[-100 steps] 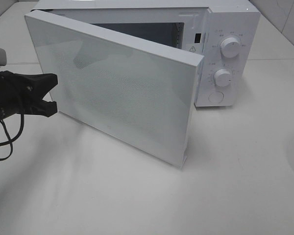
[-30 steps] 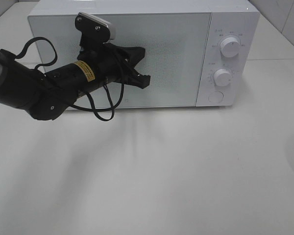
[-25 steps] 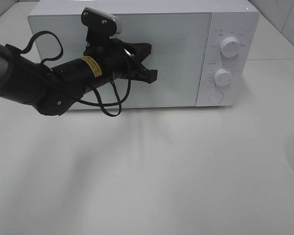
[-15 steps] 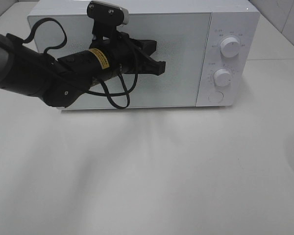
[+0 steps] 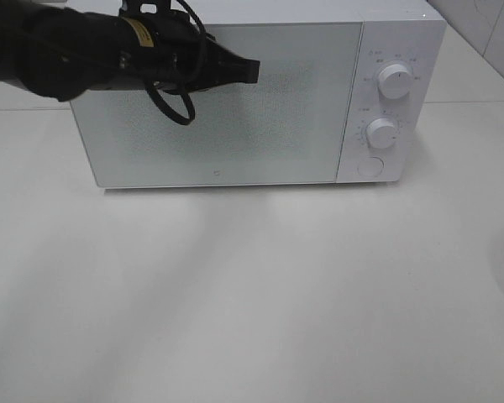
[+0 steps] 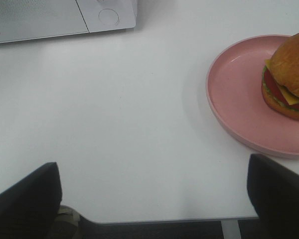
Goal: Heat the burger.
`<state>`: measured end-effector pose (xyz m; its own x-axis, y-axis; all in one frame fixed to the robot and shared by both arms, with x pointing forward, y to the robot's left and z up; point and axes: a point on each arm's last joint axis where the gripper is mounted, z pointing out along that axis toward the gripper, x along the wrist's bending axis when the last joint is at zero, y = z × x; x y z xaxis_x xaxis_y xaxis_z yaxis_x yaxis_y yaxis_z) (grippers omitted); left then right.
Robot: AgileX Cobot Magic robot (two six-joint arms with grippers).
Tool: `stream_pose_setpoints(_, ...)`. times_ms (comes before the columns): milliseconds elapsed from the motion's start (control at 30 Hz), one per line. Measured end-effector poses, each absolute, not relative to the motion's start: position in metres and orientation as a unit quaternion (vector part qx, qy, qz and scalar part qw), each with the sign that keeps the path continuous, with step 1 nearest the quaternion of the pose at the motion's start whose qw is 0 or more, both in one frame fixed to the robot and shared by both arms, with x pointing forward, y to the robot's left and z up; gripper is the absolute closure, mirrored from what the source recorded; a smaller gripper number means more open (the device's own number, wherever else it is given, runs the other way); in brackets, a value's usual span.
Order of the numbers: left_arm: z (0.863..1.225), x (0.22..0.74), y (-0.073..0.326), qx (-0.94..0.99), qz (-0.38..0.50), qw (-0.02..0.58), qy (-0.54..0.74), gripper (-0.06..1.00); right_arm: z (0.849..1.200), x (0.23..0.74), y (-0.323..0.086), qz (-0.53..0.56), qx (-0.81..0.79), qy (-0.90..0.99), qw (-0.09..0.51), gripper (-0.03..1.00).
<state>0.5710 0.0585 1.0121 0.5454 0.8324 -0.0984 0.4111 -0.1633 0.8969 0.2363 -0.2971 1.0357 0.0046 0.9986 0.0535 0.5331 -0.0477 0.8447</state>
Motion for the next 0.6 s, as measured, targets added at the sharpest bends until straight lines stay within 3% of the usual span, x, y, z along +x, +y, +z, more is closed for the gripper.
stream_pose_setpoints(133,1.028,0.539,0.062,0.797,0.169,0.400,0.420,0.94,1.036,0.236,-0.297,0.357,0.629,0.608,0.326,0.00)
stream_pose_setpoints(300,1.039,0.518,0.074,0.828,0.137,0.339,0.425,0.89,1.036,0.236,-0.297,0.357,0.629,0.608,0.326,0.00)
stream_pose_setpoints(367,1.047,0.504,0.084,0.845,0.115,0.295,0.431,0.72,1.036,0.236,-0.297,0.357,0.629,0.608,0.326,0.00)
stream_pose_setpoints(400,1.047,0.504,0.084,0.845,0.115,0.295,0.431,0.72,1.036,0.236,-0.297,0.357,0.629,0.608,0.326,0.00)
stream_pose_setpoints(467,1.055,0.492,0.093,0.846,0.093,0.266,0.452,0.41,1.036,0.236,-0.297,0.357,0.629,0.608,0.326,0.00)
stream_pose_setpoints(500,1.055,0.492,0.093,0.846,0.093,0.266,0.452,0.41,1.036,0.236,-0.297,0.357,0.629,0.608,0.326,0.00)
stream_pose_setpoints(533,1.059,0.486,0.098,0.840,0.081,0.250,0.474,0.16,1.036,0.236,-0.297,0.357,0.629,0.608,0.326,0.00)
stream_pose_setpoints(567,1.061,0.484,0.101,0.838,0.079,0.245,0.482,0.09,1.036,0.236,-0.297,0.357,0.629,0.608,0.326,0.00)
stream_pose_setpoints(600,1.061,0.484,0.101,0.838,0.079,0.245,0.482,0.09,1.036,0.236,-0.297,0.357,0.629,0.608,0.326,0.00)
